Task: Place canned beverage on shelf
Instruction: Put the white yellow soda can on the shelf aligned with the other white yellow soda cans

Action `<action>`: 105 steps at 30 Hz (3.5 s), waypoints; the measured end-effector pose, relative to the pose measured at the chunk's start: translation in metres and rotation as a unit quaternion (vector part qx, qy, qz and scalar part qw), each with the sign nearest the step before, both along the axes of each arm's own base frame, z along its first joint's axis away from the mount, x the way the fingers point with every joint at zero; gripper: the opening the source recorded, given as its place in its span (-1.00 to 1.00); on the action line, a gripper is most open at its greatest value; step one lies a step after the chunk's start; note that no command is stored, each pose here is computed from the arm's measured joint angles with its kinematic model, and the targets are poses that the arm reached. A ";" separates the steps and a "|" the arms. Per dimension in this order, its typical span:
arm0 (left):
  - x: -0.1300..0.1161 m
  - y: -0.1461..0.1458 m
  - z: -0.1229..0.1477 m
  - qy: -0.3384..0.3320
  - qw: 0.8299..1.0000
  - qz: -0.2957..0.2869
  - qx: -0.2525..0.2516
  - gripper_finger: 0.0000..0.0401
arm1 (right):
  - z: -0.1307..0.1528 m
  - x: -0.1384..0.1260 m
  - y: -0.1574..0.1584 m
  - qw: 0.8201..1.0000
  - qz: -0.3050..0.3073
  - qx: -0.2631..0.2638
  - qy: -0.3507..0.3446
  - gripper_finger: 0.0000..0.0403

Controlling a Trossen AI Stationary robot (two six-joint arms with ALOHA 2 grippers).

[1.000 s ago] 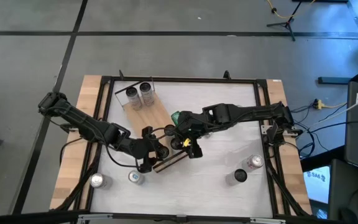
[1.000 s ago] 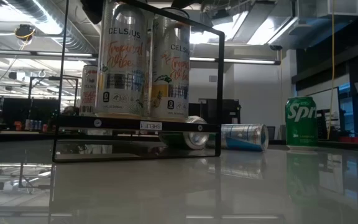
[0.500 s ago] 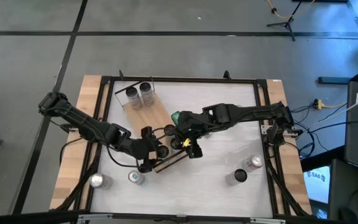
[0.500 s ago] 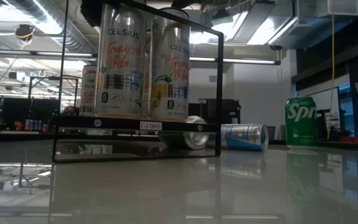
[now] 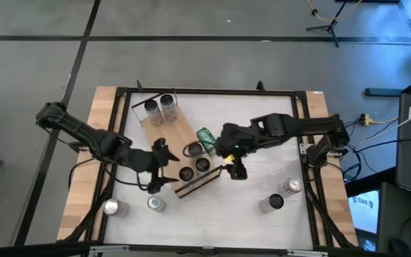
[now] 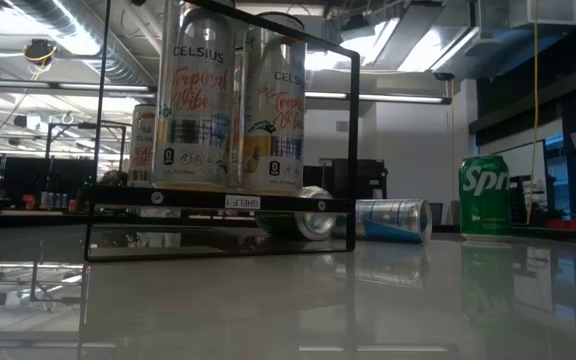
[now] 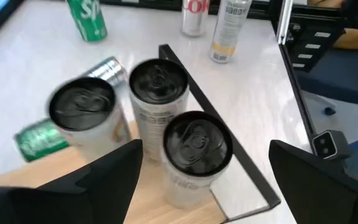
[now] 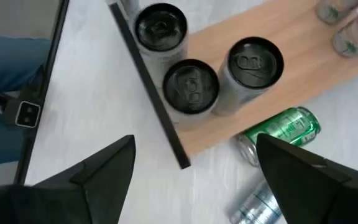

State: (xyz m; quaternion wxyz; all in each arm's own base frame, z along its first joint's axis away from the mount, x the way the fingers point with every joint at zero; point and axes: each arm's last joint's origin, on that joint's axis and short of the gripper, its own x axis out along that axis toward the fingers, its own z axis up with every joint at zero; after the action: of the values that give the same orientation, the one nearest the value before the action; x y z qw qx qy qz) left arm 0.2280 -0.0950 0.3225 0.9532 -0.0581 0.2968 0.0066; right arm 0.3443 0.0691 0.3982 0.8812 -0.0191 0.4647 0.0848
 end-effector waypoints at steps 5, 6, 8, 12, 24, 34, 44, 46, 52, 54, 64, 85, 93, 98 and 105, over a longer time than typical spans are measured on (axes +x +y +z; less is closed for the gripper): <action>-0.011 0.005 0.012 -0.026 0.999 -0.015 0.017 0.68 | 0.002 -0.015 0.019 0.999 0.019 -0.021 0.023 0.64; -0.014 0.007 0.015 -0.032 0.999 -0.016 0.021 0.68 | 0.002 -0.019 0.023 0.999 0.023 -0.026 0.027 0.64; -0.018 0.010 0.019 -0.044 0.998 -0.013 0.031 0.68 | 0.002 -0.025 0.030 0.998 0.032 -0.035 0.039 0.64; -0.026 0.017 0.027 -0.061 0.997 -0.003 0.038 0.68 | 0.001 -0.033 0.044 0.998 0.033 -0.026 0.054 0.64; -0.028 0.018 0.029 -0.066 0.996 -0.014 0.057 0.68 | -0.005 -0.071 0.075 0.986 -0.047 -0.034 0.159 0.64; -0.028 0.018 0.029 -0.068 0.996 -0.014 0.057 0.68 | -0.004 -0.117 0.099 0.988 -0.063 -0.022 0.139 0.64; -0.028 0.018 0.029 -0.068 0.996 -0.013 0.056 0.68 | -0.022 -0.157 0.102 0.990 -0.047 0.021 0.130 0.64; -0.028 0.018 0.029 -0.068 0.996 -0.013 0.055 0.68 | -0.028 -0.161 0.103 0.991 -0.039 0.027 0.128 0.64; -0.028 0.018 0.029 -0.068 0.996 -0.012 0.055 0.68 | -0.056 -0.163 0.106 0.987 -0.030 0.007 0.159 0.64; -0.028 0.018 0.029 -0.068 0.996 -0.012 0.055 0.68 | -0.066 -0.163 0.107 0.984 -0.022 0.008 0.176 0.64; -0.028 0.018 0.029 -0.068 0.996 -0.012 0.055 0.68 | -0.099 -0.161 0.111 0.981 0.002 0.009 0.196 0.64; -0.028 0.018 0.029 -0.068 0.996 -0.012 0.057 0.68 | -0.122 -0.160 0.113 0.980 0.008 0.020 0.200 0.64; -0.028 0.018 0.029 -0.068 0.996 -0.012 0.056 0.68 | -0.130 -0.155 0.116 0.982 0.021 -0.018 0.189 0.64; -0.028 0.018 0.029 -0.068 0.996 -0.012 0.055 0.68 | -0.138 -0.151 0.120 0.978 0.052 -0.042 0.197 0.64; -0.028 0.018 0.029 -0.067 0.996 -0.012 0.055 0.68 | -0.149 -0.146 0.124 0.971 0.094 -0.069 0.210 0.64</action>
State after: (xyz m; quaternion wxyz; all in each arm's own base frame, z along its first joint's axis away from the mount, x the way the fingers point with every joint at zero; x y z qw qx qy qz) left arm 0.2002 -0.0769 0.3515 0.9728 -0.0022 0.2316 0.0078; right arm 0.1979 0.1931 0.2494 0.7488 -0.1049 0.6398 0.1372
